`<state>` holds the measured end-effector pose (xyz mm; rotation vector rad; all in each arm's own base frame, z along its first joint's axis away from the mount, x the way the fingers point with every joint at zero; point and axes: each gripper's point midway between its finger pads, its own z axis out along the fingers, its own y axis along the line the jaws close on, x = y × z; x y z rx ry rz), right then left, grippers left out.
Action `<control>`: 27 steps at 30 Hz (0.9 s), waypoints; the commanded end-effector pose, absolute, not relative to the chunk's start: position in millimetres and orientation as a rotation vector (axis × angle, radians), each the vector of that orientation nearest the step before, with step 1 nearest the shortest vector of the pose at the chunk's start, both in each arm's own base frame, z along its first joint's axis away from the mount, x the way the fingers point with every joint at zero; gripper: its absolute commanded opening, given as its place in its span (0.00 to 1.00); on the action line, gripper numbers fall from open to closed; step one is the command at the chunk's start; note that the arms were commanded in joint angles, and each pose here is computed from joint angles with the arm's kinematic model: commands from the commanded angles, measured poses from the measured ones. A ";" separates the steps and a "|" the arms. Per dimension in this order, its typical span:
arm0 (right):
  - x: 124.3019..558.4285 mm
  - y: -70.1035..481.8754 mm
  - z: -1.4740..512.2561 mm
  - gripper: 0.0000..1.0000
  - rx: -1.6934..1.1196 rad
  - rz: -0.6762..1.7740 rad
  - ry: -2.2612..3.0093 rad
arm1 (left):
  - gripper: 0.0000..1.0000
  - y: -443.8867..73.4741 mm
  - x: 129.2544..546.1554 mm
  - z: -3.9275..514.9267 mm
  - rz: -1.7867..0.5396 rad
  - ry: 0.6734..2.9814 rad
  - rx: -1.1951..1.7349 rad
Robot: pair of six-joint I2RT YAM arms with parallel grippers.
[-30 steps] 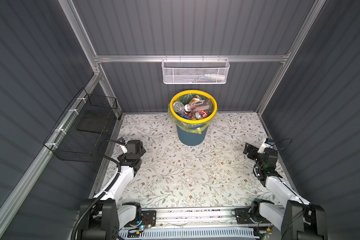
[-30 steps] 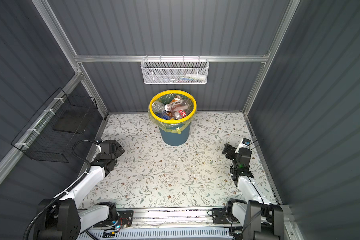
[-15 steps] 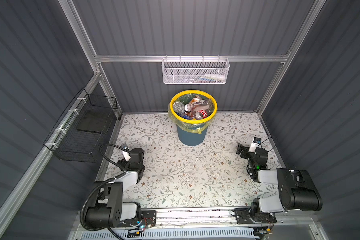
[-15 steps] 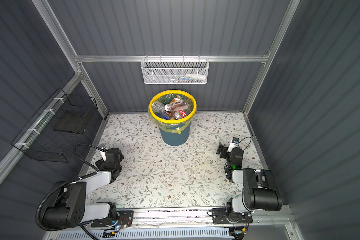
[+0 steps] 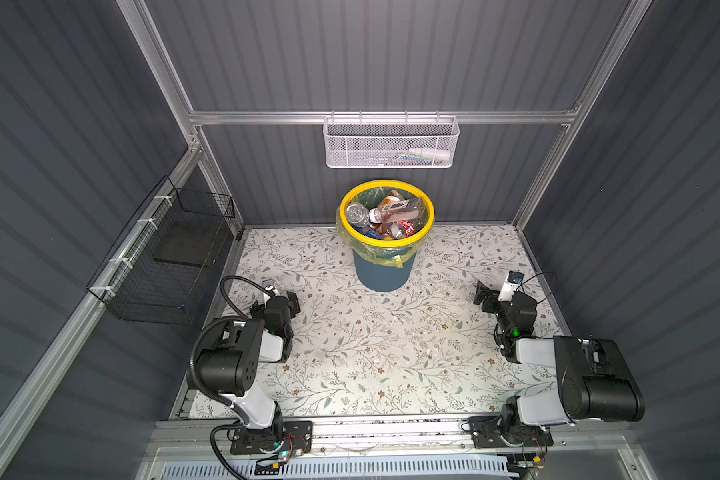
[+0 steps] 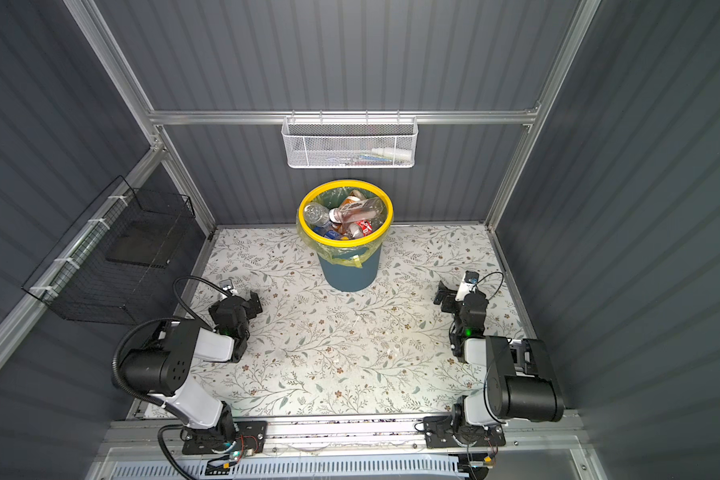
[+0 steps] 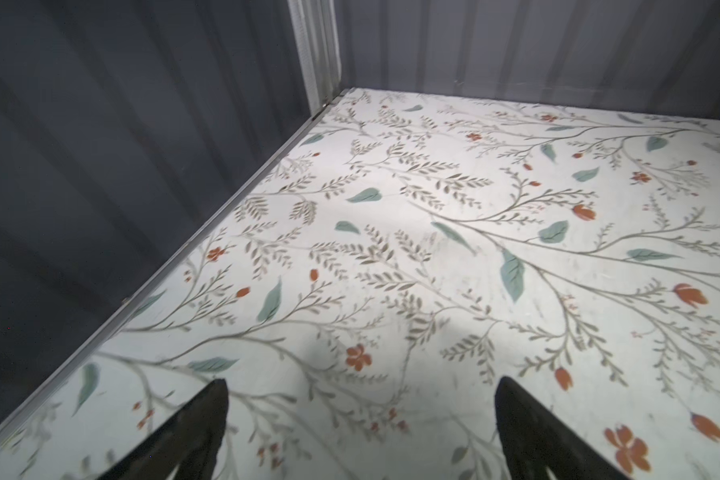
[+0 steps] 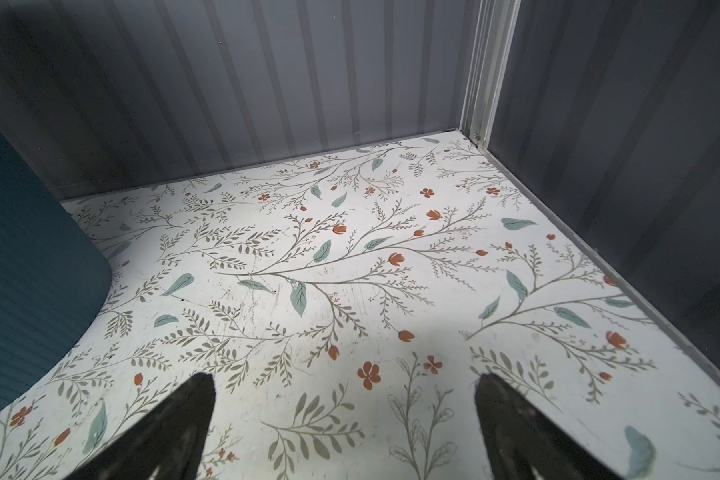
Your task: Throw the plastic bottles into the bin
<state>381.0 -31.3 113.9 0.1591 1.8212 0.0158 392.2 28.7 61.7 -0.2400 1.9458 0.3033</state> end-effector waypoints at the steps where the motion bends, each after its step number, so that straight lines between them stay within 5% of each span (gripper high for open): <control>1: 383.7 -32.2 120.4 0.99 0.153 0.000 1.797 | 1.00 16.0 411.5 73.8 0.299 1.909 -0.151; 27: 387.0 -20.7 119.6 0.99 0.084 0.044 1.814 | 1.00 -2.6 413.0 68.1 0.211 1.950 -0.038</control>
